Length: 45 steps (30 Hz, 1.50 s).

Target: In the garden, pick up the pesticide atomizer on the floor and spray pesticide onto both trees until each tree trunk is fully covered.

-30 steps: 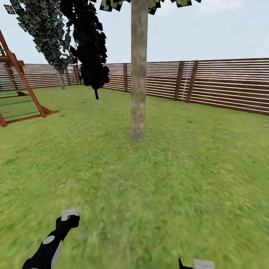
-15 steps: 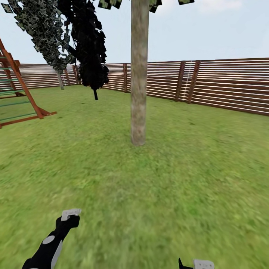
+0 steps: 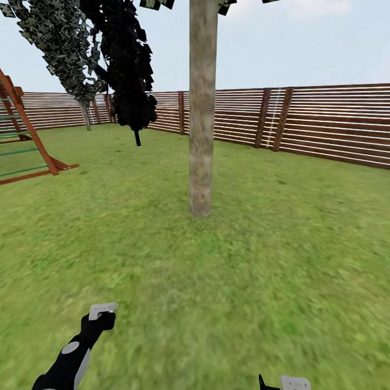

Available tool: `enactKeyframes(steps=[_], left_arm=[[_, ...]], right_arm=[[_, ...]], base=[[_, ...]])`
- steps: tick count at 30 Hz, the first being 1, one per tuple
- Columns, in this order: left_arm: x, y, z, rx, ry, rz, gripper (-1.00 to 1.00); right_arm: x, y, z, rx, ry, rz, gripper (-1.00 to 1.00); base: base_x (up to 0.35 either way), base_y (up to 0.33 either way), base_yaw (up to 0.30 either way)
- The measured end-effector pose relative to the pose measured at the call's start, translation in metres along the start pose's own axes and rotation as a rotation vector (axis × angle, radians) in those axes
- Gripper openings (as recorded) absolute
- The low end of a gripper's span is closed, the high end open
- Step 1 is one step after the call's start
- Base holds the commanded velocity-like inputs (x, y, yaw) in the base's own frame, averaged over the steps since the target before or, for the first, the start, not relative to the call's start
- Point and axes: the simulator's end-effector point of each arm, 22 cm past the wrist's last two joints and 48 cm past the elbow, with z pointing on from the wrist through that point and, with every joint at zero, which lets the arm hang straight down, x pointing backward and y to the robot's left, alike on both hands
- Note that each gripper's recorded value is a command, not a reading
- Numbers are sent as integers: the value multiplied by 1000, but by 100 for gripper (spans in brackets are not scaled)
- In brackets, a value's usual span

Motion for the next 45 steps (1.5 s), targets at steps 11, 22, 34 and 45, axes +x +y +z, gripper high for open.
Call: enactKeyframes(steps=[11, 22, 34, 45], left_arm=[[0, 0, 0, 0, 0, 0, -100], [0, 0, 0, 0, 0, 0, -100], [0, 0, 0, 0, 0, 1, -100], [0, 0, 0, 0, 0, 0, -100]], right_arm=[[0, 0, 0, -1, 0, 0, 100], [0, 0, 0, -1, 0, -1, 100], [0, 0, 0, -2, 0, -1, 100], [-1, -10, 1, 13, -1, -7, 100]], base=[[338, 0, 0], [338, 0, 0], [338, 0, -80], [338, 0, -2]])
